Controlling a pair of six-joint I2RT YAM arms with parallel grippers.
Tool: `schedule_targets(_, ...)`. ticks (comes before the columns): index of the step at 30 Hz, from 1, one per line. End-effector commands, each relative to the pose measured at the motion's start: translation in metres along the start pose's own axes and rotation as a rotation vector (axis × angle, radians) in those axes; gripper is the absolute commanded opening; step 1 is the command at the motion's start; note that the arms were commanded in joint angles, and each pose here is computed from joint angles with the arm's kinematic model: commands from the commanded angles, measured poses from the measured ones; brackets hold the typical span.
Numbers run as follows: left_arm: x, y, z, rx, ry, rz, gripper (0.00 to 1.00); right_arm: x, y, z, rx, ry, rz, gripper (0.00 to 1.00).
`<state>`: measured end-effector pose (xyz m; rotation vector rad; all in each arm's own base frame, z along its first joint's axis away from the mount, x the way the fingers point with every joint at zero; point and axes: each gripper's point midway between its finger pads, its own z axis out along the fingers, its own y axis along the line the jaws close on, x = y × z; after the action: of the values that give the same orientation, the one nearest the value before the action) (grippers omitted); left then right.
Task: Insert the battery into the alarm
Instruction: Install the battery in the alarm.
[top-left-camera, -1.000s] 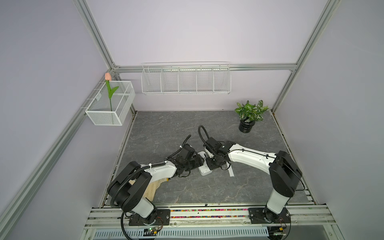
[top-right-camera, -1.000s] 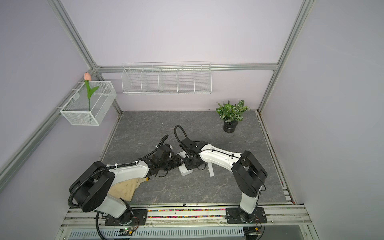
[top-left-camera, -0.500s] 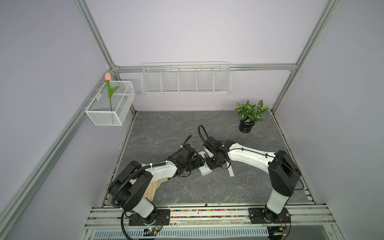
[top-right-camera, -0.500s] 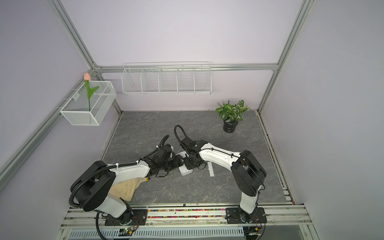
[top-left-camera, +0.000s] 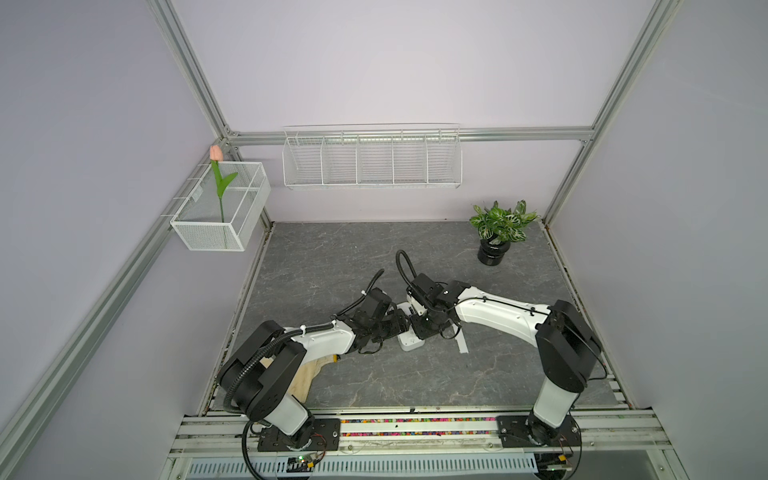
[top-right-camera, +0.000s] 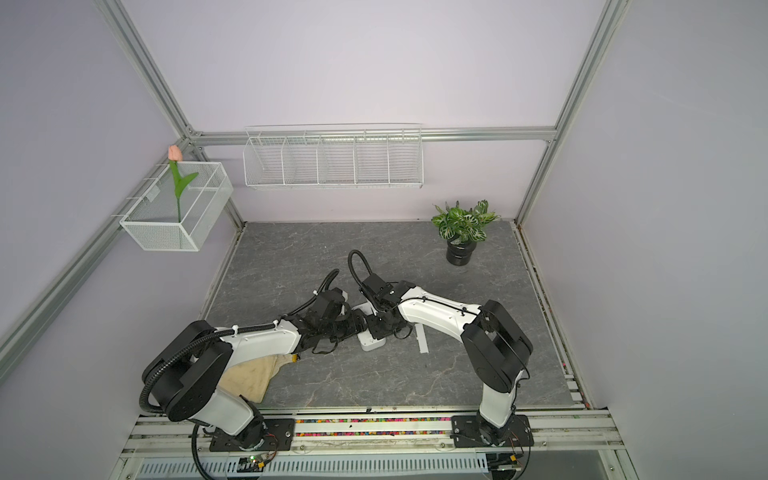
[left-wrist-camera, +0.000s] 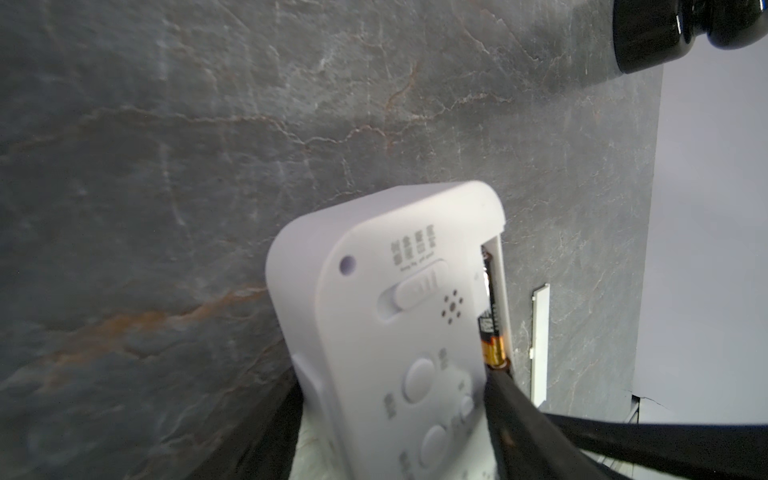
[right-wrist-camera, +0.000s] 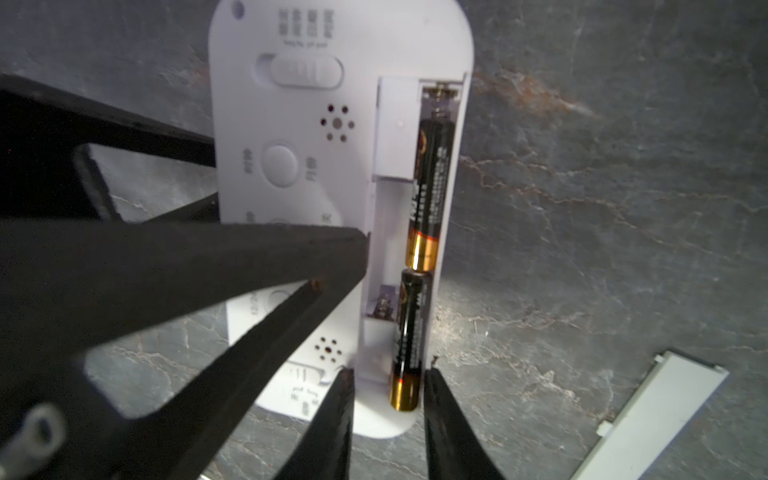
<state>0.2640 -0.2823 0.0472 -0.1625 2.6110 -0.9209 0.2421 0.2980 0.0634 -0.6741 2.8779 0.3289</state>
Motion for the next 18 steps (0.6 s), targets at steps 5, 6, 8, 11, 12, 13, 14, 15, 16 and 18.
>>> schedule_targets(5, 0.012, 0.017, 0.005, -0.074, 0.043, -0.004, 0.71, -0.007, 0.002, -0.024, -0.019, -0.061, 0.006, 0.3)
schedule_targets(6, 0.013, 0.017, 0.006, -0.074, 0.044, -0.005, 0.71, -0.009, 0.002, -0.026, -0.021, -0.067, 0.01, 0.29)
schedule_targets(8, 0.013, 0.017, 0.006, -0.074, 0.044, -0.004, 0.71, -0.011, 0.002, -0.027, -0.019, -0.073, 0.016, 0.28)
schedule_targets(11, 0.013, 0.017, 0.005, -0.074, 0.043, -0.005, 0.71, -0.012, -0.003, -0.024, 0.0, -0.067, 0.03, 0.25)
schedule_targets(12, 0.012, 0.017, 0.005, -0.076, 0.04, -0.005, 0.71, -0.011, -0.006, -0.022, 0.009, -0.061, 0.036, 0.24)
schedule_targets(13, 0.012, 0.017, 0.004, -0.078, 0.039, -0.004, 0.71, -0.011, -0.007, -0.02, 0.015, -0.055, 0.038, 0.23)
schedule_targets(14, 0.01, 0.017, 0.003, -0.079, 0.033, -0.004, 0.71, -0.01, -0.008, -0.019, 0.02, -0.048, 0.041, 0.22)
schedule_targets(15, 0.01, 0.017, 0.003, -0.08, 0.031, -0.004, 0.71, -0.009, -0.009, -0.017, 0.025, -0.042, 0.04, 0.22)
schedule_targets(16, 0.01, 0.017, 0.003, -0.08, 0.031, -0.003, 0.71, -0.008, -0.009, -0.016, 0.024, -0.035, 0.043, 0.21)
schedule_targets(18, 0.011, 0.017, 0.003, -0.077, 0.033, -0.003, 0.71, -0.006, -0.009, -0.012, 0.022, -0.023, 0.045, 0.2)
